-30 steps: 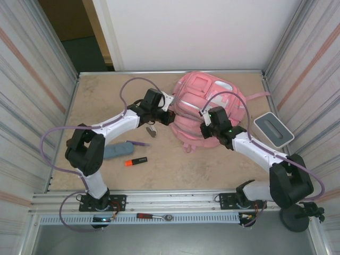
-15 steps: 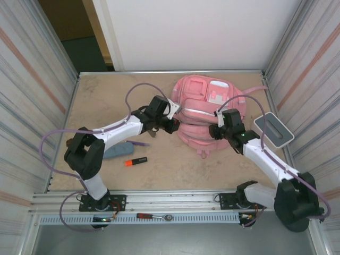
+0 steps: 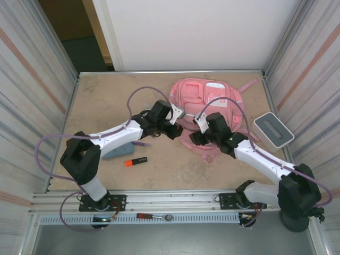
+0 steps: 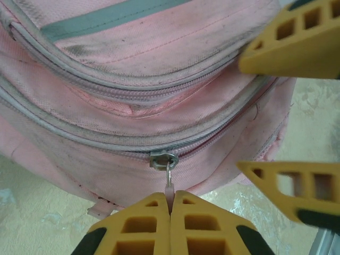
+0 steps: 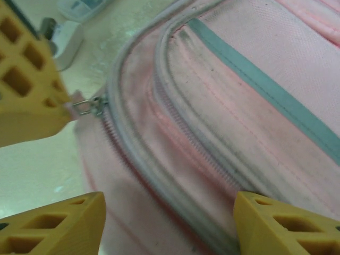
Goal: Pack books, pencil case, and school supplies into a backpack
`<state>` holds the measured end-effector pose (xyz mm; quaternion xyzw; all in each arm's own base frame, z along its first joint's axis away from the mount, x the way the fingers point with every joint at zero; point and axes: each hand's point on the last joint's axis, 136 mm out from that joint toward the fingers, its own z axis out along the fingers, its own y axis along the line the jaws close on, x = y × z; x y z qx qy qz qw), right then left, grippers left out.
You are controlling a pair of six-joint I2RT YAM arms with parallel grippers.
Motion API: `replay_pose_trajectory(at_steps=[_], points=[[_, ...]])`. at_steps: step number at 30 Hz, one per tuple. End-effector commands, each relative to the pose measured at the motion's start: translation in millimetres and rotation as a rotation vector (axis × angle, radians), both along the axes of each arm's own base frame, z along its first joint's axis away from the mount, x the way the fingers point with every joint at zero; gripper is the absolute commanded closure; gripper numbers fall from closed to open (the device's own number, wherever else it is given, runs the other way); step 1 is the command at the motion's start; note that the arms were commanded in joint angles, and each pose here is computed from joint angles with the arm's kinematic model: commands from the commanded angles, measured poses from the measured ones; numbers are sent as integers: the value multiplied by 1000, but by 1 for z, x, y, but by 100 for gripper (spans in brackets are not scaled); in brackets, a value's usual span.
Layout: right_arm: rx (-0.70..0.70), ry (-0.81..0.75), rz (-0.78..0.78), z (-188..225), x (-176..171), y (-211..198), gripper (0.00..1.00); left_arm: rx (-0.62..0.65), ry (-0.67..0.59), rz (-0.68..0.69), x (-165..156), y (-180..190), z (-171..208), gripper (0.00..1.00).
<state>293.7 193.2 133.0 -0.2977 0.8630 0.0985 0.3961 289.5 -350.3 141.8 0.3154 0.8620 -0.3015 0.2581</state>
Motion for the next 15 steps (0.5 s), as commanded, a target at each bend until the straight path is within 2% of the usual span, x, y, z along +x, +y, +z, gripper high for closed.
replay_pose_trajectory(at_steps=[1,6,10,15], points=[[-41,-65,-31,9,19,0,45,-79,-35,-32,-8,-3,32,100],[-86,-89,-129,4,27,-16,62,-72,-37,-30,-8,0,31,100],[-105,-110,-195,5,26,-33,88,-74,-44,-17,-3,5,33,100],[-50,-80,-320,4,24,-65,99,-57,-63,39,15,25,35,100]])
